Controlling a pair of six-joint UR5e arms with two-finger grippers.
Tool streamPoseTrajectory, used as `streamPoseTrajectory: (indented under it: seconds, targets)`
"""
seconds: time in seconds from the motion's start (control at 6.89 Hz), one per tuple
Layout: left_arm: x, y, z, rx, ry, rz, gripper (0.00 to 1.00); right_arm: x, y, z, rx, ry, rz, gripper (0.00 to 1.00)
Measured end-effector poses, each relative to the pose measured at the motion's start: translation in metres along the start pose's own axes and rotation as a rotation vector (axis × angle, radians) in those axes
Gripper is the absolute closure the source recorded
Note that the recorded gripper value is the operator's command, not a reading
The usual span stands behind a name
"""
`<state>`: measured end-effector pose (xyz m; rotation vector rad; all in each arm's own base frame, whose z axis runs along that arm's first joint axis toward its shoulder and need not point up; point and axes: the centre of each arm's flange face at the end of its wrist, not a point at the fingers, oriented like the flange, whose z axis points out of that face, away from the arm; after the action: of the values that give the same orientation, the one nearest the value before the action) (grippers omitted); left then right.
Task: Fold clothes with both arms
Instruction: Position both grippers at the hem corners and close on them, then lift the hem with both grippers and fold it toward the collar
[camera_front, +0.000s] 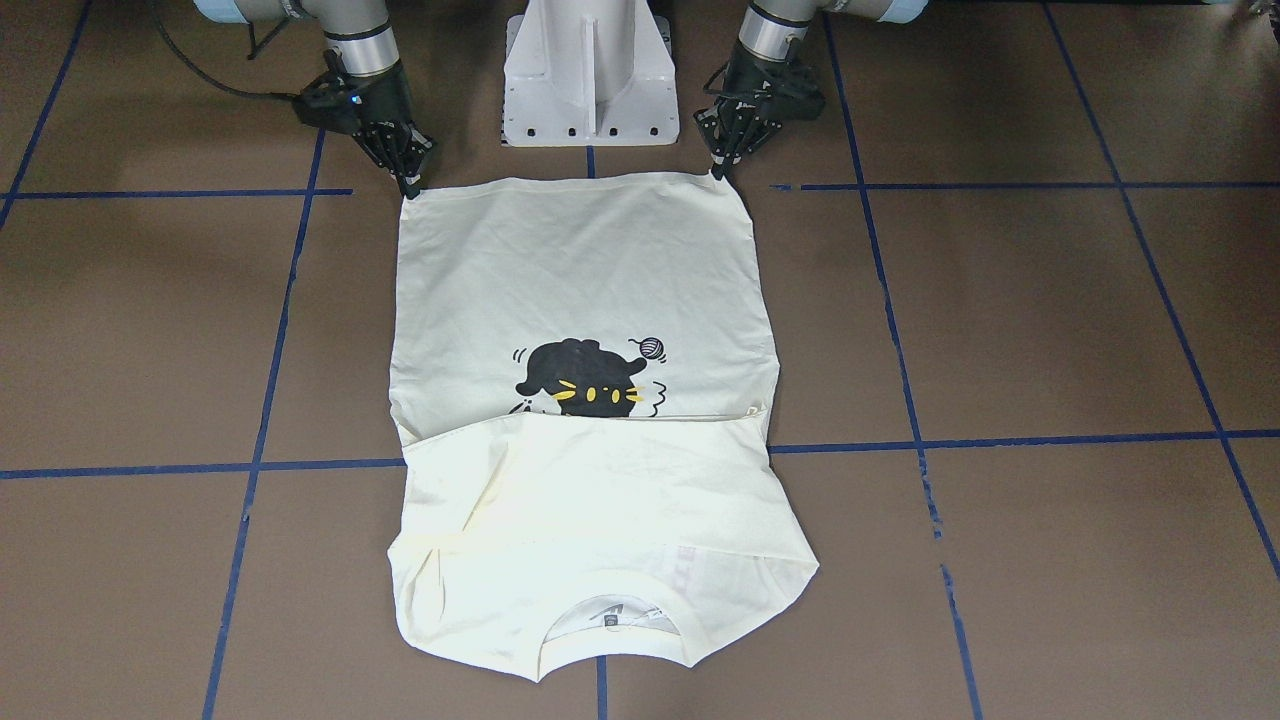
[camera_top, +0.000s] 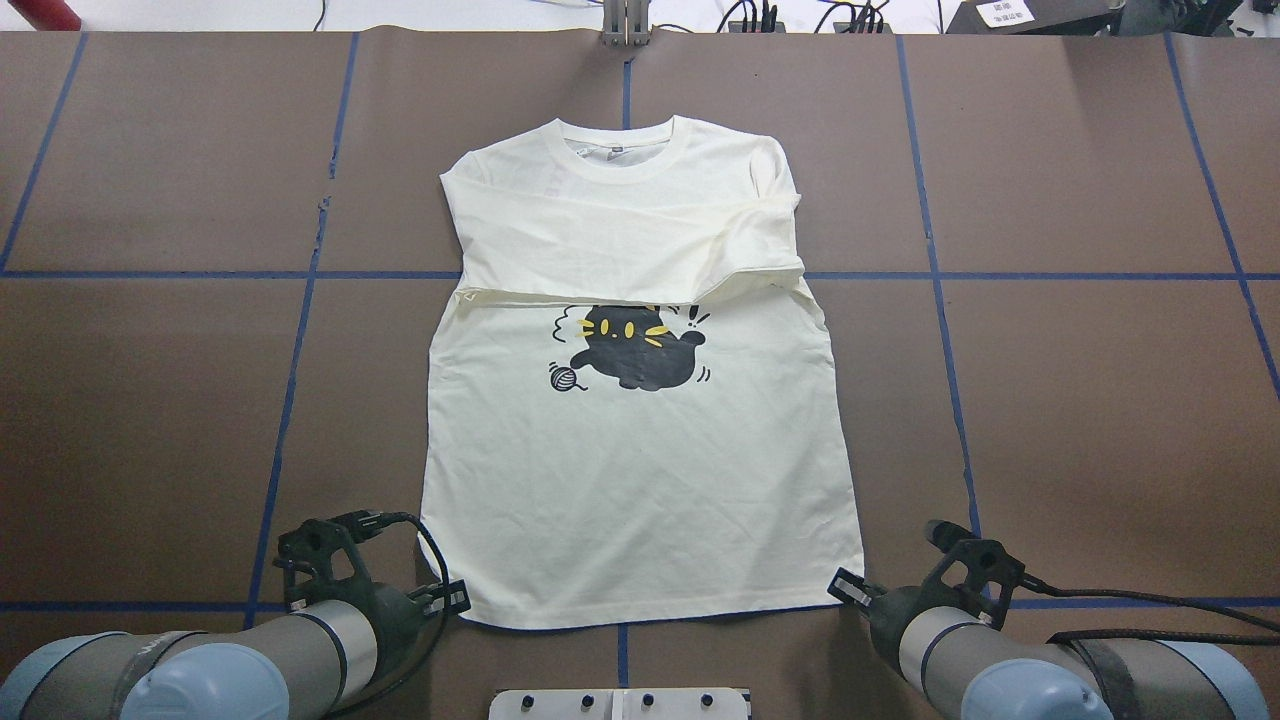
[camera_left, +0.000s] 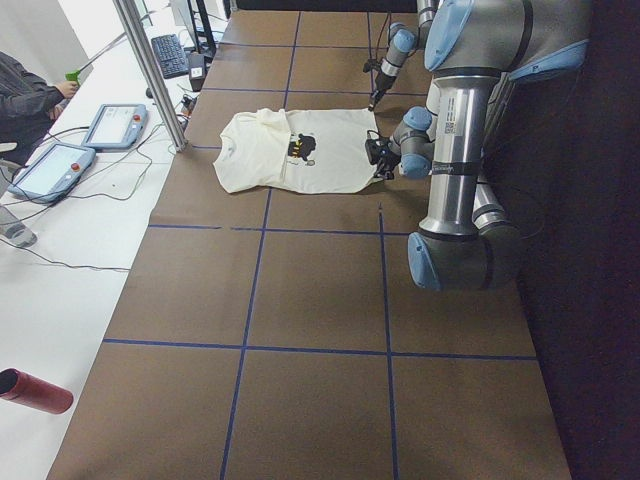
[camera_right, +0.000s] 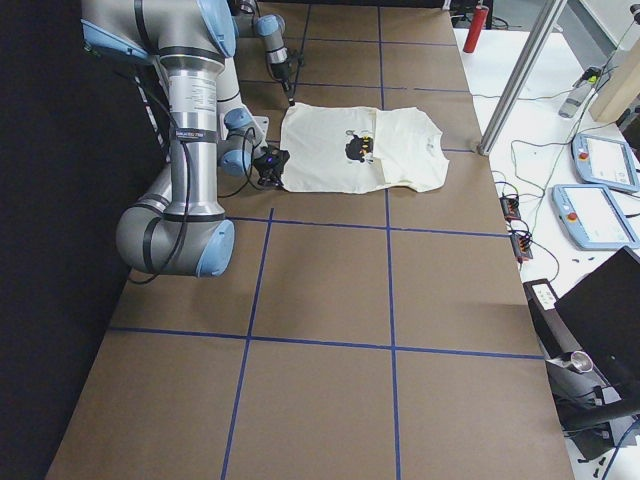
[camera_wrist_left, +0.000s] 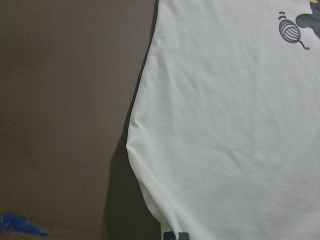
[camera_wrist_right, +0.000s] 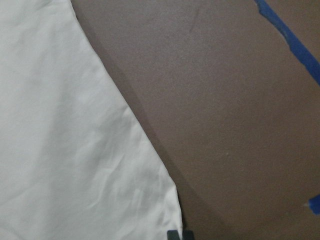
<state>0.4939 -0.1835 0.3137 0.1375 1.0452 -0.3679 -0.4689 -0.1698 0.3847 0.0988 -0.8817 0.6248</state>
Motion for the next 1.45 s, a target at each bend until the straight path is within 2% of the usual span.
streamPoseTrajectory:
  seconds: [0.15, 0.29, 0.44, 0.73, 0.87, 1.02, 1.16, 1.45]
  targets:
    - [0.005, -0.004, -0.012, -0.013, 0.017, 0.023, 1.0, -0.006, -0.003, -0.01, 0.01, 0.012, -0.005, 1.0]
    - [0.013, -0.011, -0.044, -0.043, 0.046, 0.064, 1.0, -0.022, -0.011, -0.041, 0.01, 0.013, -0.003, 1.0]
    - [0.023, -0.019, -0.091, -0.086, 0.059, 0.09, 1.0, -0.038, -0.019, -0.093, -0.008, 0.012, -0.002, 1.0]
    - [0.036, -0.041, -0.209, -0.186, 0.071, 0.094, 1.0, -0.062, -0.038, -0.199, -0.065, -0.012, 0.007, 1.0]
    - [0.033, -0.059, -0.244, -0.205, 0.074, 0.089, 1.0, -0.072, -0.053, -0.229, -0.089, -0.011, 0.029, 1.0]
    - [0.033, -0.076, -0.257, -0.196, 0.079, 0.112, 1.0, -0.084, -0.07, -0.243, -0.102, -0.008, 0.043, 1.0]
    - [0.041, -0.097, -0.252, -0.149, 0.08, 0.166, 1.0, -0.102, -0.084, -0.247, -0.092, -0.021, 0.032, 1.0]
    - [0.067, -0.164, -0.212, -0.02, 0.023, 0.253, 1.0, -0.147, -0.115, -0.223, -0.018, -0.014, 0.005, 1.0]
